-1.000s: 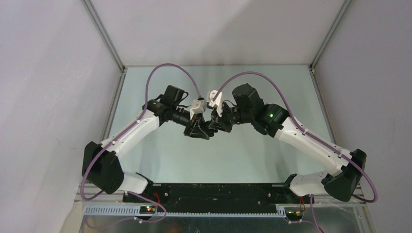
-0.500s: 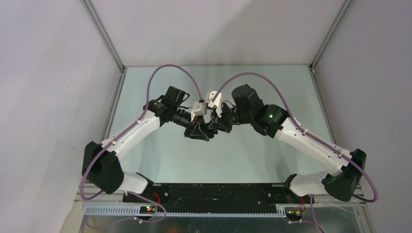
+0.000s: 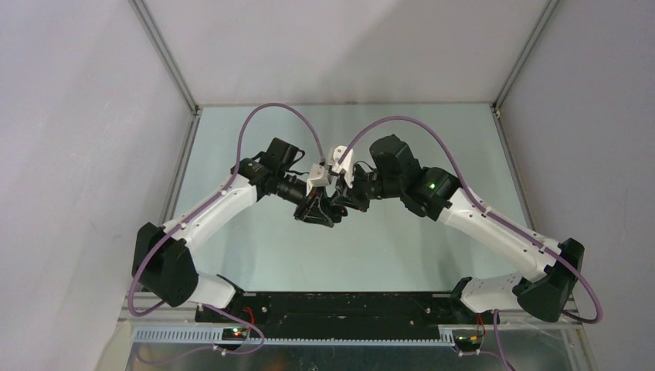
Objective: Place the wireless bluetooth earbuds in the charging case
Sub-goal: Place the earbud in the charging case.
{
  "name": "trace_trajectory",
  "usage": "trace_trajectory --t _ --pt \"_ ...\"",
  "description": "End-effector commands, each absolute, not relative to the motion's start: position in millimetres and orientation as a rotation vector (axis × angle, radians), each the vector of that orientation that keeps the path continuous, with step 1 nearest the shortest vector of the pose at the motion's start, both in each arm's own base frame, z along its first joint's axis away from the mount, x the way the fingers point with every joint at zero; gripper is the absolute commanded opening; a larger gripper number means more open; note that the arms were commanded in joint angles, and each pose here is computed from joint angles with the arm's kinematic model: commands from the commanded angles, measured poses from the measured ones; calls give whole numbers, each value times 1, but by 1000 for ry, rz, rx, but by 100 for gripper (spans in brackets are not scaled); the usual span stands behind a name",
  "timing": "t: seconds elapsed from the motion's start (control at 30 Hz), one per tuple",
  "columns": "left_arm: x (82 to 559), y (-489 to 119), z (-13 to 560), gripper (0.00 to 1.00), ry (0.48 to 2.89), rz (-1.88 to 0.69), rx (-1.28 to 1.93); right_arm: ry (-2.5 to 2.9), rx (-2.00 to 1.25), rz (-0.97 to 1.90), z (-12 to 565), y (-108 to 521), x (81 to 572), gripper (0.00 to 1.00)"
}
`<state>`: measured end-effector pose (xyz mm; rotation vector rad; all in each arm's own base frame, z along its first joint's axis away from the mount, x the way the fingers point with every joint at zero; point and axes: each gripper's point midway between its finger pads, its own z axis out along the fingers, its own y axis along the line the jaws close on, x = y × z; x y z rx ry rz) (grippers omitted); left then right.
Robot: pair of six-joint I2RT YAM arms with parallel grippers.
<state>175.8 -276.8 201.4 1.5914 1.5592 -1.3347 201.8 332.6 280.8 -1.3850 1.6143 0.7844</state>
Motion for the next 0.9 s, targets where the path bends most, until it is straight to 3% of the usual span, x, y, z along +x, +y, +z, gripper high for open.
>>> trace_trajectory --t 0.0,0.87 --pt "177 -282 218 0 1471 -1317 1615 1529 -1416 792 295 329 193 10" --pt "183 -277 226 0 1469 -1251 1598 1524 -1486 829 286 327 182 10"
